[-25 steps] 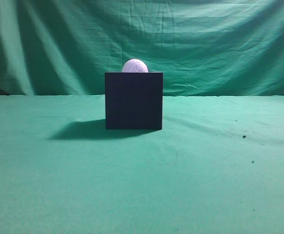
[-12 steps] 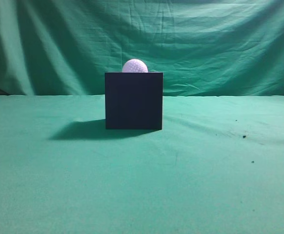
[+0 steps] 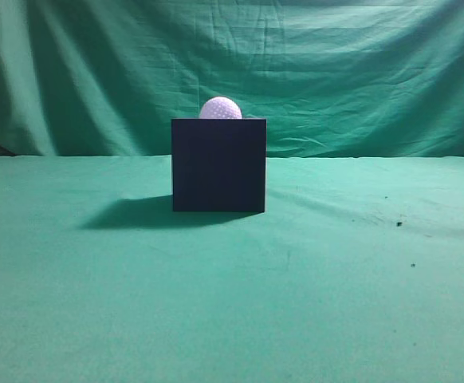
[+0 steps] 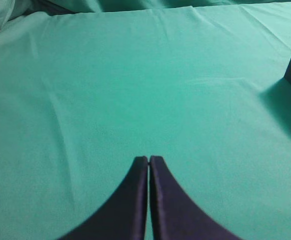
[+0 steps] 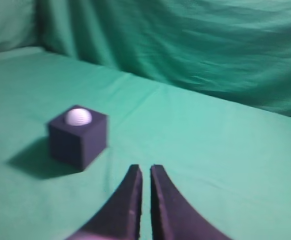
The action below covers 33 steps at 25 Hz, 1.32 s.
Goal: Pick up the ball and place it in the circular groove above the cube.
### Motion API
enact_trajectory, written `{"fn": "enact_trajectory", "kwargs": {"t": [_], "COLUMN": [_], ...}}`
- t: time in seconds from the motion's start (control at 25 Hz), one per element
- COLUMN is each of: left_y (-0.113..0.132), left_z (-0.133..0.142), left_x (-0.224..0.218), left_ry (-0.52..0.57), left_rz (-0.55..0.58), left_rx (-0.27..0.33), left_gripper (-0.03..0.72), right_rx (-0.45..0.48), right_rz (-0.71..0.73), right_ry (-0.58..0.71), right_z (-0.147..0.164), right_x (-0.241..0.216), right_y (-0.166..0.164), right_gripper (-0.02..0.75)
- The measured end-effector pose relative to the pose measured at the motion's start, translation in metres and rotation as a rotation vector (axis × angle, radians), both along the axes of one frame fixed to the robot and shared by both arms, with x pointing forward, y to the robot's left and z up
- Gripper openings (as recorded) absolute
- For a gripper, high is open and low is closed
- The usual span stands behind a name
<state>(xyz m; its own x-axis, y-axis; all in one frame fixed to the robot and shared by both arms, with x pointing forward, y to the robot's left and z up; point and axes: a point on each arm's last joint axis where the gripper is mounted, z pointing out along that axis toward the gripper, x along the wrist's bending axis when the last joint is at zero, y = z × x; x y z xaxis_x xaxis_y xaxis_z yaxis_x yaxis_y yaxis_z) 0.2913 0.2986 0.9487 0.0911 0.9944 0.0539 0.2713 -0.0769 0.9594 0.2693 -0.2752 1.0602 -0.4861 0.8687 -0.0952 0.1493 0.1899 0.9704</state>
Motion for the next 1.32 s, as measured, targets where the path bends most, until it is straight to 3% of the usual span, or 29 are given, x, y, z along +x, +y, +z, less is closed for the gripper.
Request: {"fn": "enact_trajectory", "kwargs": {"t": [0.24,0.56,0.88,1.32], "left_y": [0.000,0.000,0.000,0.000], "left_z": [0.000,0.000,0.000,0.000], "left_x": [0.000,0.000,0.000,0.000], "left_ry": [0.000,0.000,0.000,0.000], "left_rz": [0.000,0.000,0.000,0.000], "left_rx": [0.000,0.000,0.000,0.000], "left_gripper": [0.000,0.000,0.000,0.000], "right_rx": [0.049,0.046,0.038,0.047], "right_rz": [-0.235,-0.329,-0.313,-0.314], "right_ry": [-0.064,0.000,0.094,0.104], "right_z": [-0.048,-0.104,-0.113,-0.114], "right_x": [0.009,0.023,0.020,0.020], "right_y": [-0.008,-0.012,-0.010,-0.010], "right_gripper": [0.000,0.000,0.000,0.000]}}
